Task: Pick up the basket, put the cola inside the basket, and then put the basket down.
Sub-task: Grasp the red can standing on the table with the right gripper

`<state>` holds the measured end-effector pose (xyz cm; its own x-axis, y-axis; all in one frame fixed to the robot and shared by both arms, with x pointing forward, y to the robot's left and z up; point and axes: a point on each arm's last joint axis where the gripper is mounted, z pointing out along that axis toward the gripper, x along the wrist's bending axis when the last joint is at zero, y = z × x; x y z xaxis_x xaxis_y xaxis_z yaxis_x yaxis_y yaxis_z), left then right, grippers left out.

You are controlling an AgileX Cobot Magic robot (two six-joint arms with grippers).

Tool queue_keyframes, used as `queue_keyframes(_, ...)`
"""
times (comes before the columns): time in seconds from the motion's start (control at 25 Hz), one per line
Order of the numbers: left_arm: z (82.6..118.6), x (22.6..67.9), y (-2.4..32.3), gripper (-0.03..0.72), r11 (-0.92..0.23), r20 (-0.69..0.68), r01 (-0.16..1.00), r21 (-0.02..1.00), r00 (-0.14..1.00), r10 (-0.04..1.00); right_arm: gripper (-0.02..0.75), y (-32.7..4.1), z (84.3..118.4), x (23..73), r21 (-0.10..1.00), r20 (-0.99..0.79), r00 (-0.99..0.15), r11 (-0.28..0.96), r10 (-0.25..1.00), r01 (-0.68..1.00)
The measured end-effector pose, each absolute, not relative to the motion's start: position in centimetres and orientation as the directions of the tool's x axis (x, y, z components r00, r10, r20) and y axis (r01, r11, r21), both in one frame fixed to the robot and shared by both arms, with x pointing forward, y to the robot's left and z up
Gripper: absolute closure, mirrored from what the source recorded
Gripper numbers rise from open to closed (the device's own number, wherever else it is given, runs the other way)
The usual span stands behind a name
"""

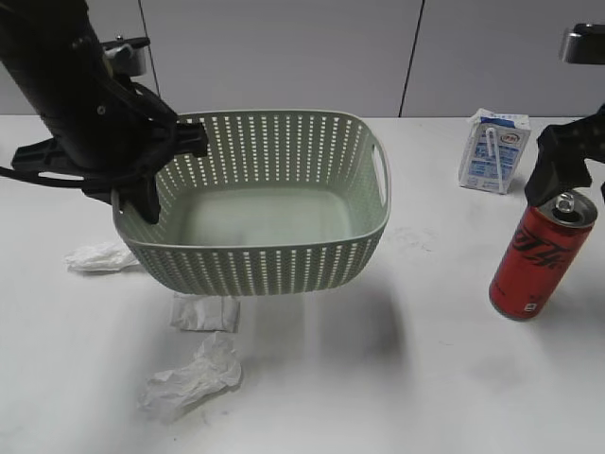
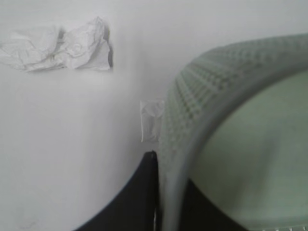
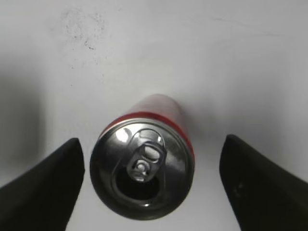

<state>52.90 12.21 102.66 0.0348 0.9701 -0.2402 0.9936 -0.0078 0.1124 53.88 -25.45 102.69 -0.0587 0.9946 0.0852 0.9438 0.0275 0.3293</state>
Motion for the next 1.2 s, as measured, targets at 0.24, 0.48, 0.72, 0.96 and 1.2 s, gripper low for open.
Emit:
queue_keyframes(0.24,102.7,52.9,12.2,0.691,-0.007,-0.241,0.993,0.114,0.035,0.970,0.071,-25.4,101.8,54.5,0.319,0.084,-0.056,0.026,0.995,0.947)
queue_keyframes(0.48,102.7,52.9,12.2,0.691,-0.007,-0.241,0.993,0.115,0.035,0.970,0.076,-25.2,100.3,55.0,0.273,0.089,-0.048,0.022,0.995,0.962)
queue_keyframes(0.72,102.7,52.9,12.2,0.691,-0.007,-0.242,0.993,0.116,0.035,0.970,0.145,-25.2,99.1,55.4,0.238,0.091,-0.041,0.019,0.995,0.971)
queue_keyframes(0.96,102.7,52.9,12.2,0.691,-0.004,-0.247,0.994,0.113,0.032,0.968,0.237,-25.1,98.9,55.4,0.223,0.091,-0.040,0.019,0.995,0.975)
queue_keyframes(1.2,102.7,52.9,12.2,0.691,-0.004,-0.246,0.993,0.117,0.033,0.969,0.237,-25.1,101.1,55.5,0.220,0.089,-0.075,0.054,0.993,0.974)
